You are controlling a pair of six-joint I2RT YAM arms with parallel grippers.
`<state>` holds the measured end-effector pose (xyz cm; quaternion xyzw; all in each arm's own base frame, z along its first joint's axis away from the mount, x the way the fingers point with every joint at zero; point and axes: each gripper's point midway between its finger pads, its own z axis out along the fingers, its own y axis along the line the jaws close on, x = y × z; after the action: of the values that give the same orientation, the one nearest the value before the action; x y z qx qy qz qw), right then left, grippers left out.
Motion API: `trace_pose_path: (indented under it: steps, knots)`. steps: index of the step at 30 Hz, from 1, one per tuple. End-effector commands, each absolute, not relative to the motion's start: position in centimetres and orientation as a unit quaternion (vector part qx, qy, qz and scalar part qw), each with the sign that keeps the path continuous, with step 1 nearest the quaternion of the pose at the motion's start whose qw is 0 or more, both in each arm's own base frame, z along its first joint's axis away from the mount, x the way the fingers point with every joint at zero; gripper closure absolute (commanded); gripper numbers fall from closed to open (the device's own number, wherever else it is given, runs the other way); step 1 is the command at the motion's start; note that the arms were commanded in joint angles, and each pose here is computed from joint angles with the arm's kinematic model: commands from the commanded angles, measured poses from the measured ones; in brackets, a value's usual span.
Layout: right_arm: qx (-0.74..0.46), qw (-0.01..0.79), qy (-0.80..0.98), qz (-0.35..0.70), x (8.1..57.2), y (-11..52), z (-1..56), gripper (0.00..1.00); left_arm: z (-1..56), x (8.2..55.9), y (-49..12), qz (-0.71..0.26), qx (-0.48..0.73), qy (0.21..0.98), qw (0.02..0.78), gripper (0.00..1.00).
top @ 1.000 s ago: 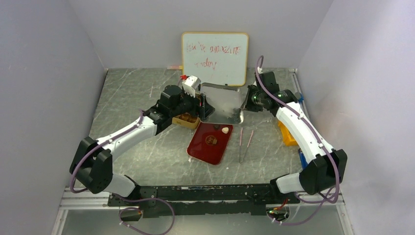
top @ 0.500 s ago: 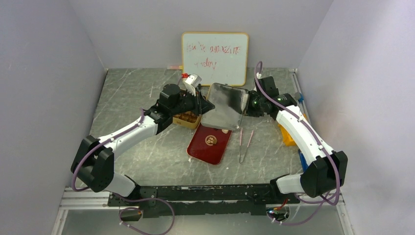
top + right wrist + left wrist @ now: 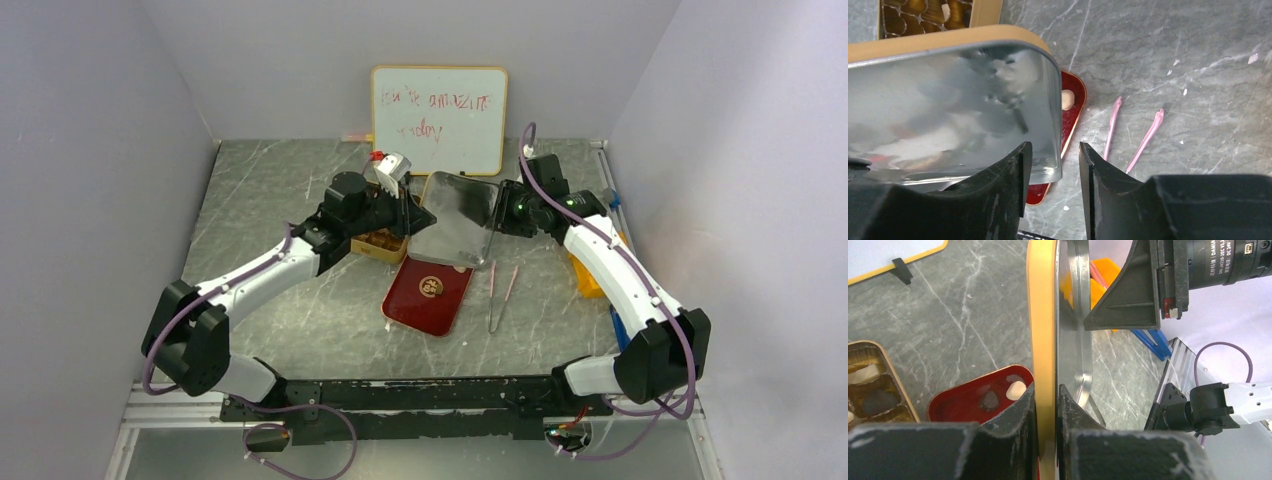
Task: Pack the chocolate
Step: Pick up the box lid from the center of the board.
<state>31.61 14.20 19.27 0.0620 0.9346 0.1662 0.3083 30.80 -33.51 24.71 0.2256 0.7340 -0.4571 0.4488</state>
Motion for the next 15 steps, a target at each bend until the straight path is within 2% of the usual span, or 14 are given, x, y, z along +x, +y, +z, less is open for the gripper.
trace_pose_path:
  steps: [1, 8, 15]
  knots:
    - [0.060, 0.360, 0.913, 0.183, 32.9, 14.6, 22.8, 0.53, 29.0, 30.9, -32.7, -0.444, 0.234, 0.700, 0.509, 0.95]
    - [0.076, 0.376, 0.905, 0.186, 32.5, 14.1, 25.1, 0.52, 30.2, 32.3, -31.0, -0.382, 0.222, 0.703, 0.557, 0.95]
    - [0.119, 0.396, 0.879, 0.239, 32.2, 15.0, 29.6, 0.52, 31.4, 33.3, -29.4, -0.250, 0.249, 0.702, 0.619, 0.95]
